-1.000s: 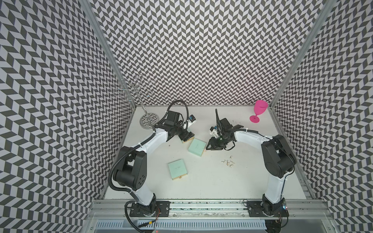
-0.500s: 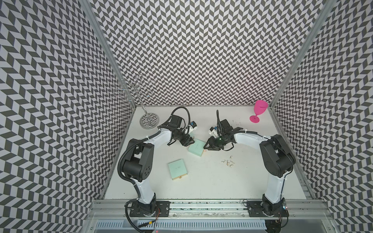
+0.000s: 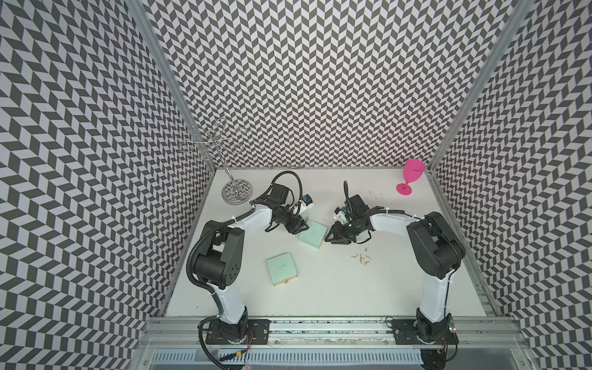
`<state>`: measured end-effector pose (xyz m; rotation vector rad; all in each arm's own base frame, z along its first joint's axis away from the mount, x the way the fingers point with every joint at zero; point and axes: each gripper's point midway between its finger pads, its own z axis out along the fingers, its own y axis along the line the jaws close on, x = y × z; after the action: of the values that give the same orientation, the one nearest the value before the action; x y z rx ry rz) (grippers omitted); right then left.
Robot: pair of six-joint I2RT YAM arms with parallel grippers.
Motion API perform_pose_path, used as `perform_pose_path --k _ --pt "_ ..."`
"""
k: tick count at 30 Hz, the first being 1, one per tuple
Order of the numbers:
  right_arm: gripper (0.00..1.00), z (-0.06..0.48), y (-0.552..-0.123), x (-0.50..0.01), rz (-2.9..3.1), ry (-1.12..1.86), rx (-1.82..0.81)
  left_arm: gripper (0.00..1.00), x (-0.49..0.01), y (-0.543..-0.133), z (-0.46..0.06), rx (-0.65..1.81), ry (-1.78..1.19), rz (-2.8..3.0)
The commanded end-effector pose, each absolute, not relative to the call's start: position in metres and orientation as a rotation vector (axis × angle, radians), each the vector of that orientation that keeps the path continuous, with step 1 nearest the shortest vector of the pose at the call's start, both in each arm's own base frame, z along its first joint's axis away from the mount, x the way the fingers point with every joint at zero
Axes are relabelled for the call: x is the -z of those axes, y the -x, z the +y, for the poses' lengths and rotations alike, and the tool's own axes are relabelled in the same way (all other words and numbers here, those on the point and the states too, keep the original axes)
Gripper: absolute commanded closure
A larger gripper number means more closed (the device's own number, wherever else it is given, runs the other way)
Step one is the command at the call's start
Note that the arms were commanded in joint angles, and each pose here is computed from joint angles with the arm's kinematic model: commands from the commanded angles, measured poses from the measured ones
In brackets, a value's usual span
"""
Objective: Place the earrings into the drawer-style jewelry box
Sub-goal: Open the drawer in the jewelry box.
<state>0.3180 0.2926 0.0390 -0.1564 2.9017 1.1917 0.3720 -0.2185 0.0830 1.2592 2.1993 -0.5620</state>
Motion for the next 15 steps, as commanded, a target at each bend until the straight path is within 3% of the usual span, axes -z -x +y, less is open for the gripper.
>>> perform_pose_path --k 1,15 --pt "0.62 0.2955 -0.3263 -0.0373 2.870 0.138 -1.226 0.39 -0.0905 -0.3633 -0.2201 0.579 -1.299 2.161" --pt "0.65 0.2982 -0.3282 -0.0332 2.854 0.120 -1.303 0.39 -0.0816 -0.3561 -0.2220 0.592 -1.315 2.169"
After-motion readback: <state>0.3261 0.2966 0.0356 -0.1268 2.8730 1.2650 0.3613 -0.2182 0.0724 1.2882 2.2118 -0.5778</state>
